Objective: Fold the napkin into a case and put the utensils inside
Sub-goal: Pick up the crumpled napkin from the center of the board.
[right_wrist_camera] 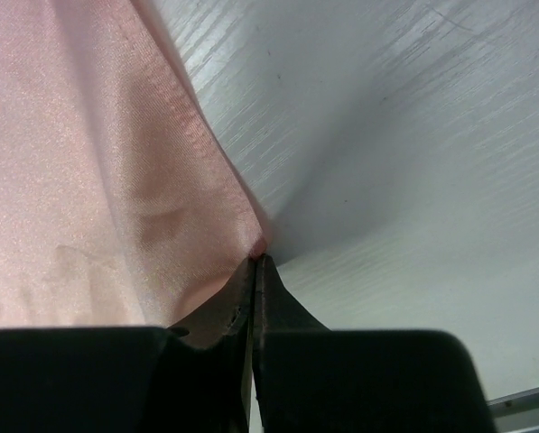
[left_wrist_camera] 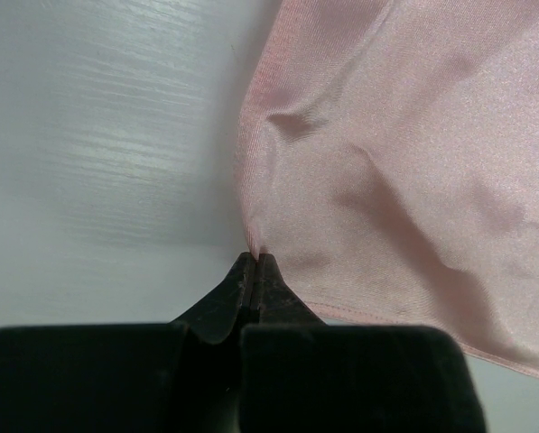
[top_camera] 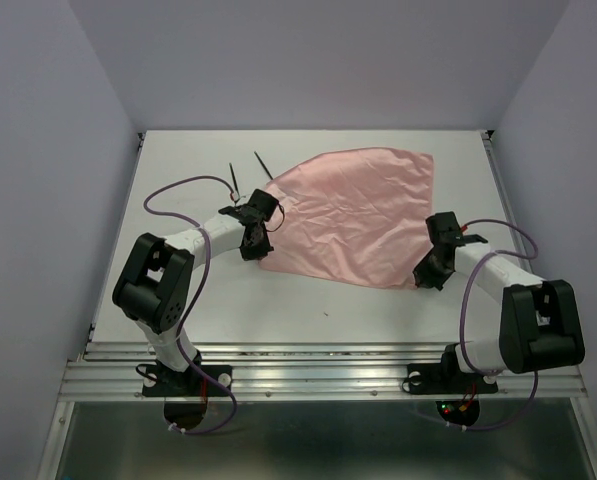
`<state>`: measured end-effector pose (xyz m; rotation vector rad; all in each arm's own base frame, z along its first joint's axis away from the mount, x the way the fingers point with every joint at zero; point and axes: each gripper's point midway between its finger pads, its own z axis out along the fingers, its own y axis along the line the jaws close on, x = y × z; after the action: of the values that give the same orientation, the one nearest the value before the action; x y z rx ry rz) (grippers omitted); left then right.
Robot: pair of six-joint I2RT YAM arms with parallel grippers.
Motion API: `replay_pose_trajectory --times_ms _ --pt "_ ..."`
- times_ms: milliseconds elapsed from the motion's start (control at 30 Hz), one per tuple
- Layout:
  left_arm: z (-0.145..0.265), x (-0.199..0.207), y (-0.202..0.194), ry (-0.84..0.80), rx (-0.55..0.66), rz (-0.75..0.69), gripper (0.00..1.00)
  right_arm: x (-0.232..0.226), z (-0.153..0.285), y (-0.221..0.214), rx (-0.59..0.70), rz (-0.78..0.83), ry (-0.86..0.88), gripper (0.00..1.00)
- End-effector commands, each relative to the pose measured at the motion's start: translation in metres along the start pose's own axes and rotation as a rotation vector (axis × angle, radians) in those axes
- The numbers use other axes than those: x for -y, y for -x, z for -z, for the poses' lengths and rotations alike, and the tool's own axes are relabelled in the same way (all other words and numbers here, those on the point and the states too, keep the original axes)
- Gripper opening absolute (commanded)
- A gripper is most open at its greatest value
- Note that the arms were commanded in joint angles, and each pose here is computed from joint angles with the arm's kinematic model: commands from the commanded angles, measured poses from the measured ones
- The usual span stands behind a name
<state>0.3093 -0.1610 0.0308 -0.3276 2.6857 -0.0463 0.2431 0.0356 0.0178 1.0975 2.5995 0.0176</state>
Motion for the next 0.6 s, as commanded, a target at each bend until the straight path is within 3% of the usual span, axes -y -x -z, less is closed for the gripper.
replay_pose_trajectory --times_ms 0,167,267,300,333,400,567 --pt "0.005 -0.006 0.002 0.013 0.017 -0.011 0.00 -0.014 0.012 0.013 0.058 -0.016 0.078 0.01" --pt "0.004 -0.004 0.001 0.002 0.015 -0.014 0.00 -0.029 0.026 0.022 0.096 0.031 0.169 0.04" --pt "0.003 -0.002 0.000 -0.011 0.011 -0.013 0.00 -0.020 0.015 0.012 0.051 0.030 0.127 0.33" --pt "0.002 -0.002 -0.001 -0.010 0.005 -0.012 0.00 -0.017 0.011 0.007 0.029 0.026 0.110 0.47" --pt "0.002 -0.002 -0.001 -0.010 0.005 -0.012 0.00 -0.016 0.009 0.003 0.017 0.024 0.106 0.52" --pt "0.002 -0.002 -0.001 -0.008 0.007 -0.014 0.00 -0.010 0.004 -0.003 -0.001 0.017 0.087 0.56" --pt "0.002 -0.002 0.001 -0.005 0.009 -0.017 0.00 -0.005 0.001 -0.004 0.002 0.021 0.064 0.57"
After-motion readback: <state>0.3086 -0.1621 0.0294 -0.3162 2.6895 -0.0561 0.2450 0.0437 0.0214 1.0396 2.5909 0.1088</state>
